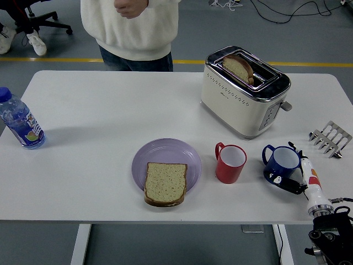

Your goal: Pick up the cup,pour liquid into bread,place the cup on the desk

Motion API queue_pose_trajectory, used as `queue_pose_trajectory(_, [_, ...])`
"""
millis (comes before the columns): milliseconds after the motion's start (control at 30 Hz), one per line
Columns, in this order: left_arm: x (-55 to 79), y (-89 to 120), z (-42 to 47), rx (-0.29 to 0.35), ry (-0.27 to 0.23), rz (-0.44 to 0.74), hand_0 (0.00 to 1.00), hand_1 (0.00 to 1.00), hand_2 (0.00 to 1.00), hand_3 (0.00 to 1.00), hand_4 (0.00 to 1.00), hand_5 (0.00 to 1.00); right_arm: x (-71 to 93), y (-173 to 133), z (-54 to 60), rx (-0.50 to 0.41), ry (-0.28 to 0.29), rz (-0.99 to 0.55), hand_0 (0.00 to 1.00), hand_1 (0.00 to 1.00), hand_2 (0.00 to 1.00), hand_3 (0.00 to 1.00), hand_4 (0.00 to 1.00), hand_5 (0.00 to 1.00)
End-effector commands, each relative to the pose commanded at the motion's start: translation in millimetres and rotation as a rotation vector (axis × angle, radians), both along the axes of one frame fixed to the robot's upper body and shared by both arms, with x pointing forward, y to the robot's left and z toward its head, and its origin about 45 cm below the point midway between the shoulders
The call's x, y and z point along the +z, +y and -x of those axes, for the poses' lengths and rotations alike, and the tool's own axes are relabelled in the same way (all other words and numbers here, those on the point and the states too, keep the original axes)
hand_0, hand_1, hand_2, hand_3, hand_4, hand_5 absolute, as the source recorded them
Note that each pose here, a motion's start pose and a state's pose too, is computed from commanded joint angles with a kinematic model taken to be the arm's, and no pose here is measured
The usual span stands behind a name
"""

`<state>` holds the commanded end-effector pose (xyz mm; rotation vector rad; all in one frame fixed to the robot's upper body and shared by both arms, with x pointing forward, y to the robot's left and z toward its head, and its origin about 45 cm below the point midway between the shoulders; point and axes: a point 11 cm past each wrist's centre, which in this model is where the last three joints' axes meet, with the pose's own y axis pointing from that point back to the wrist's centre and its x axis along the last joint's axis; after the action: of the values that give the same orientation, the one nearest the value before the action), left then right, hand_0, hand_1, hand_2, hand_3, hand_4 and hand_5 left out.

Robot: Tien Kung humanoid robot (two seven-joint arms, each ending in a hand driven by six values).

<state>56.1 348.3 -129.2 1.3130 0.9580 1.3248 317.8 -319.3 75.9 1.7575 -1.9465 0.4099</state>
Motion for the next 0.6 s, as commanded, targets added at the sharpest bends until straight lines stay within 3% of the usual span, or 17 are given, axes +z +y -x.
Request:
queue_pose_trajectory(333, [-0.1, -0.4, 0.4, -0.001, 0.001, 0.001, 0.643, 0.661, 0.681, 0.568, 0.371, 0.998, 7.3, -2.2, -1.7, -0.002, -0.030, -0.034, 0.900, 0.824, 0.970, 0.998, 0.961, 0.135])
queue_pose_trajectory(600, [-0.1, -0.6, 0.0, -0.002, 0.000, 0.001, 0.642, 0.662, 0.680, 0.567, 0.374, 0.998, 9.6, -4.9, -0.9, -0.004, -0.029, -0.047, 0.902, 0.837, 0.979, 0.998, 0.962, 0.128])
